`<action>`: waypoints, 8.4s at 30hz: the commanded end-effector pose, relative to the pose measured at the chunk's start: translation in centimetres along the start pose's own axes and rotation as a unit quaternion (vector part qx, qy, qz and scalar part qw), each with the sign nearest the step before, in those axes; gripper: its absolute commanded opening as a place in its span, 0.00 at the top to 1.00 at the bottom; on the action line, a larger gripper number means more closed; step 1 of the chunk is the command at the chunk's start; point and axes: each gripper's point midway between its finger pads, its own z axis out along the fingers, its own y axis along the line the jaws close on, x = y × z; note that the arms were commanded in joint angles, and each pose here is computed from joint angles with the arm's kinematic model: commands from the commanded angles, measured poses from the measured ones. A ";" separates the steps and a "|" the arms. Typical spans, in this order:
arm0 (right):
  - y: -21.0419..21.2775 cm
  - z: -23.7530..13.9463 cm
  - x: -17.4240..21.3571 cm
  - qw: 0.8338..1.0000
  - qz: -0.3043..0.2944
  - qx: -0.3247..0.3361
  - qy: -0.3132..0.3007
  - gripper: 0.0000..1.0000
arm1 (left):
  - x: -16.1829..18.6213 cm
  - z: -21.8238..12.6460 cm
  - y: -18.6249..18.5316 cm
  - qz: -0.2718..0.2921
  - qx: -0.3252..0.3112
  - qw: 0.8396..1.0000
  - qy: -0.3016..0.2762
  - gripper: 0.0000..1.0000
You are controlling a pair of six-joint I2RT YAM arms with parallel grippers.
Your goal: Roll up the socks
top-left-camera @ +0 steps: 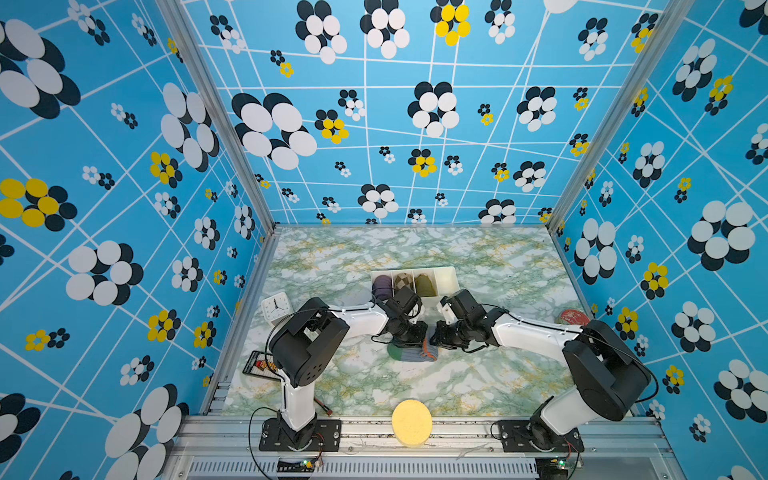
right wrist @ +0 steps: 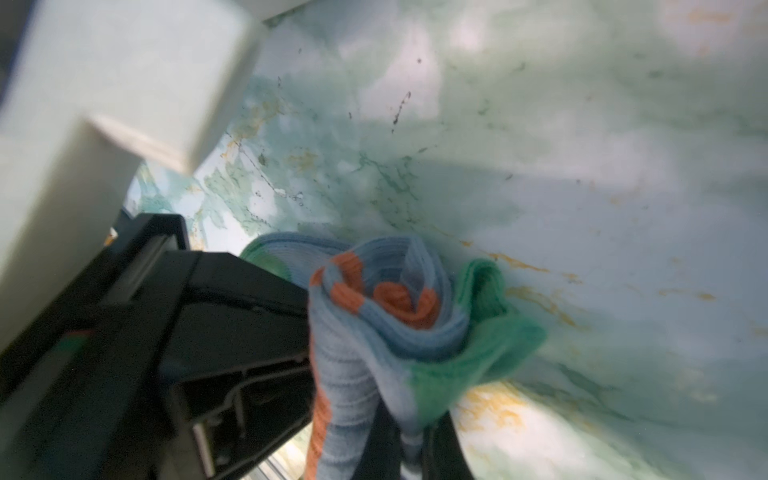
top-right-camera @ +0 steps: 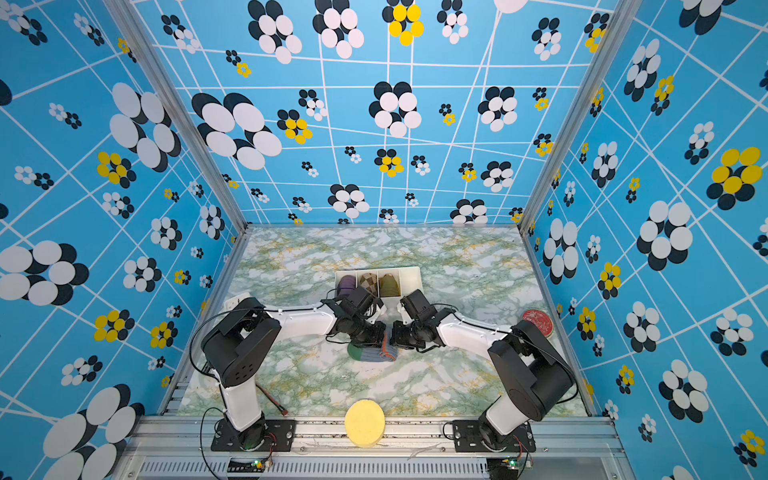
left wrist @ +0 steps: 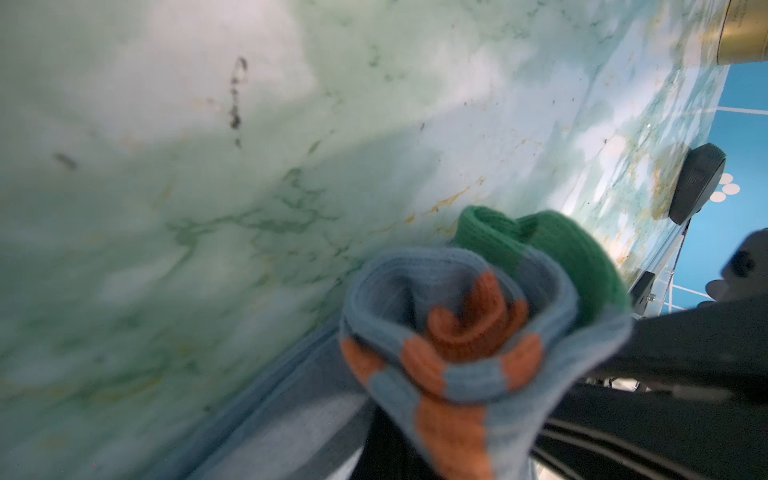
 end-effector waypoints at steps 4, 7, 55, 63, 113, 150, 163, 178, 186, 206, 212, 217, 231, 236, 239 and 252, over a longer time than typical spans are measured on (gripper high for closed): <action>-0.5 0.2 1.1 0.998 -0.029 0.042 0.023 1.00 | 0.8 -1.2 1.6 0.004 -0.020 1.000 0.007 0.92; -0.6 0.2 1.0 0.998 -0.032 0.051 0.025 1.00 | 0.4 -1.9 1.9 0.004 -0.024 1.000 -0.002 0.91; -0.1 1.1 1.0 0.997 -0.033 0.061 0.034 1.00 | 3.0 -1.7 -0.5 0.007 0.000 1.000 0.005 0.95; -0.2 1.2 1.1 0.997 -0.032 0.062 0.036 1.00 | 4.6 -0.6 1.1 -0.008 -0.008 1.000 0.027 0.95; 0.4 1.0 0.7 0.998 -0.030 0.053 0.031 0.81 | 4.2 0.3 4.2 -0.021 -0.041 0.999 0.024 1.00; -0.5 0.3 1.8 0.995 0.076 -0.061 0.000 0.68 | 5.6 0.7 8.0 -0.076 -0.016 0.997 0.021 1.00; -0.8 -0.4 1.2 0.992 0.091 -0.081 -0.022 0.66 | 6.4 1.5 9.0 -0.084 -0.023 0.996 0.036 1.00; -0.4 0.6 0.3 0.991 0.091 -0.098 -0.027 0.68 | 6.2 1.3 8.7 -0.081 -0.022 0.996 0.035 1.00; 0.0 0.3 -0.2 0.992 0.077 -0.092 -0.032 0.82 | 5.7 1.3 8.0 -0.066 -0.030 0.997 0.037 1.00; -0.1 -1.1 0.7 0.997 -0.024 0.070 -0.008 1.00 | 3.8 -1.0 5.7 -0.021 -0.052 0.998 0.022 0.90; -0.3 -1.5 0.8 0.994 -0.037 0.099 -0.001 1.00 | 3.1 -2.7 4.4 -0.010 -0.051 0.999 0.001 0.89; -0.1 -1.7 0.7 0.993 -0.044 0.111 0.004 1.00 | 2.4 -3.7 3.3 -0.003 -0.040 0.999 -0.018 0.89; 0.5 -1.2 1.1 0.987 -0.074 0.141 0.023 1.00 | 0.2 -5.8 -1.3 0.014 0.016 0.997 -0.078 0.89; 0.6 -1.2 1.2 0.986 -0.079 0.146 0.025 1.00 | 0.5 -5.0 -2.7 0.018 0.034 0.997 -0.074 0.89; 0.6 -1.2 1.2 0.986 -0.080 0.147 0.025 1.00 | 0.9 -4.4 -3.0 0.017 0.040 0.997 -0.063 0.89; 1.1 -0.9 1.0 0.988 -0.076 0.136 0.025 1.00 | 3.6 -1.3 -1.2 0.002 0.025 1.000 -0.013 0.90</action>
